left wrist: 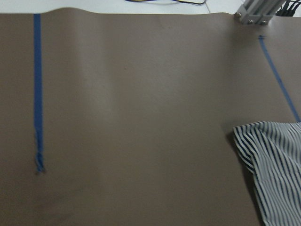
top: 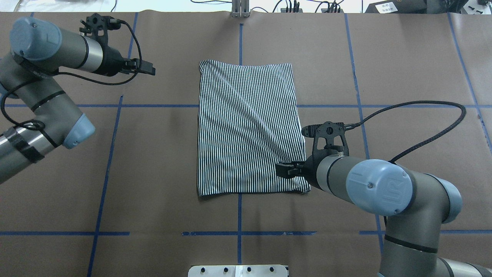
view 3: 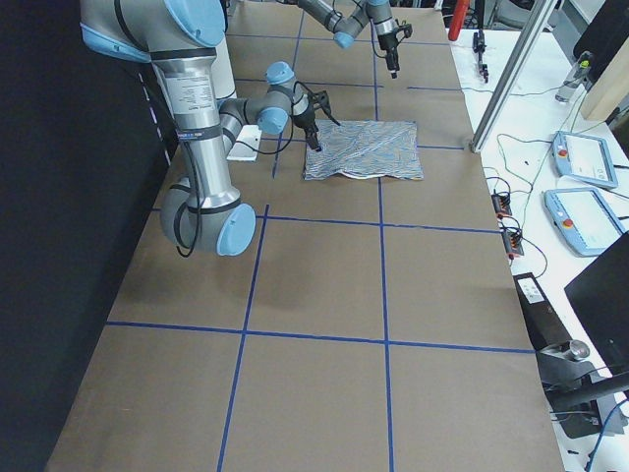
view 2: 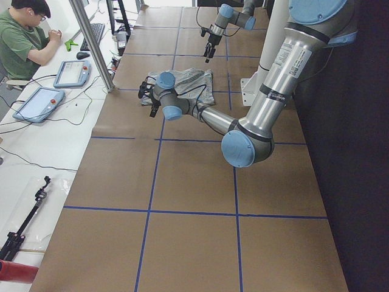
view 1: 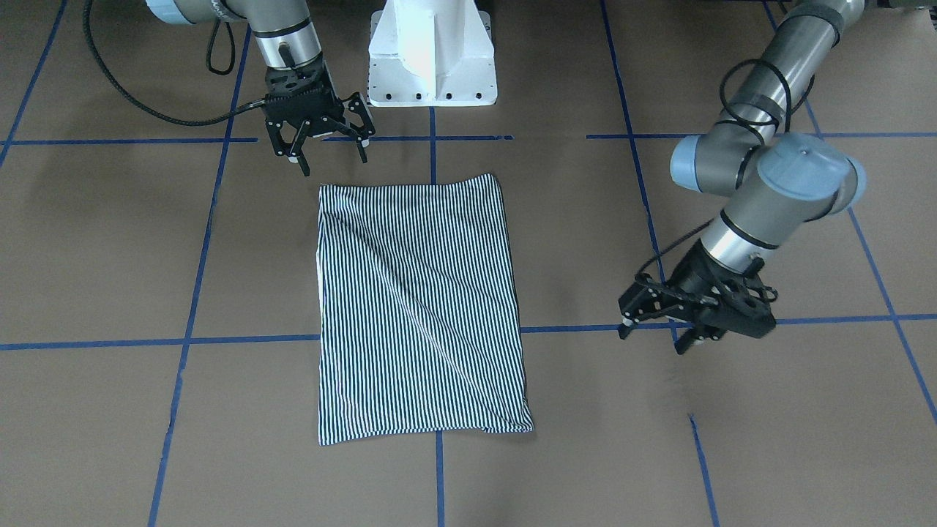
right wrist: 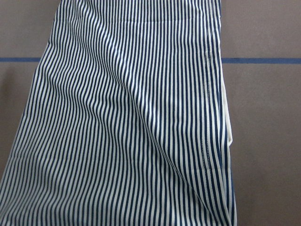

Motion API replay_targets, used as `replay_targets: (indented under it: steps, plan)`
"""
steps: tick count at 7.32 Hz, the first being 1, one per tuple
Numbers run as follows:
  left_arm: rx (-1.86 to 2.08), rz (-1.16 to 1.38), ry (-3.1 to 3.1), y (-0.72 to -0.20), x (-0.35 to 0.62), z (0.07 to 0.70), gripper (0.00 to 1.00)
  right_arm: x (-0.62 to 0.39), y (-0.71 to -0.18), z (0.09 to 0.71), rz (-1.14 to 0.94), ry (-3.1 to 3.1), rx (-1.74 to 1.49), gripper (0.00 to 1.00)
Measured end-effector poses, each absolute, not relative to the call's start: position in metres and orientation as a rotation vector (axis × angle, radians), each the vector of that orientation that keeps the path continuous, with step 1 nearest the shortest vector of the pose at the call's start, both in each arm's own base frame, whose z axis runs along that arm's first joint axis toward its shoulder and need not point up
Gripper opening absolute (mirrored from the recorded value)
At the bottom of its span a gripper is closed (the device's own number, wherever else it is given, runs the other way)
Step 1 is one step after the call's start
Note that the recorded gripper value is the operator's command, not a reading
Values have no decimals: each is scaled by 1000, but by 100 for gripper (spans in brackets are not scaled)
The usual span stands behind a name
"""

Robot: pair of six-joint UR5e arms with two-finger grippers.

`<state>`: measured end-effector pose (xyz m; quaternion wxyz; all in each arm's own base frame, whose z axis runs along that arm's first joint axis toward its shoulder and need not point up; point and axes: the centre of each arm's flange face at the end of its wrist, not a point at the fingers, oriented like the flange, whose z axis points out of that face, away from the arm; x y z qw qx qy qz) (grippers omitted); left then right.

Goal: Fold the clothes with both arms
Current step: 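Move both grippers to the shirt's edge nearest the robot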

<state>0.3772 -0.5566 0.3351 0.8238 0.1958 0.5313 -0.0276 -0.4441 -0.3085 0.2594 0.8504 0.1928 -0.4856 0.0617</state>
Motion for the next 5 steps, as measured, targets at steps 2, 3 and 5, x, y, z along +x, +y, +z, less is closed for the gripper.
replay_targets:
  steps: [2, 3, 5]
  plan:
    - [300, -176, 1193, -463, 423, 280, 100, -442, -314, 263, 277, -1135, 357, 100]
    - [248, -246, 1204, -423, 450, 268, 100, -443, -323, 269, 314, -1139, 354, 100]
    - [187, -334, 1138, -367, 504, 267, 87, -444, -335, 277, 343, -1129, 358, 100]
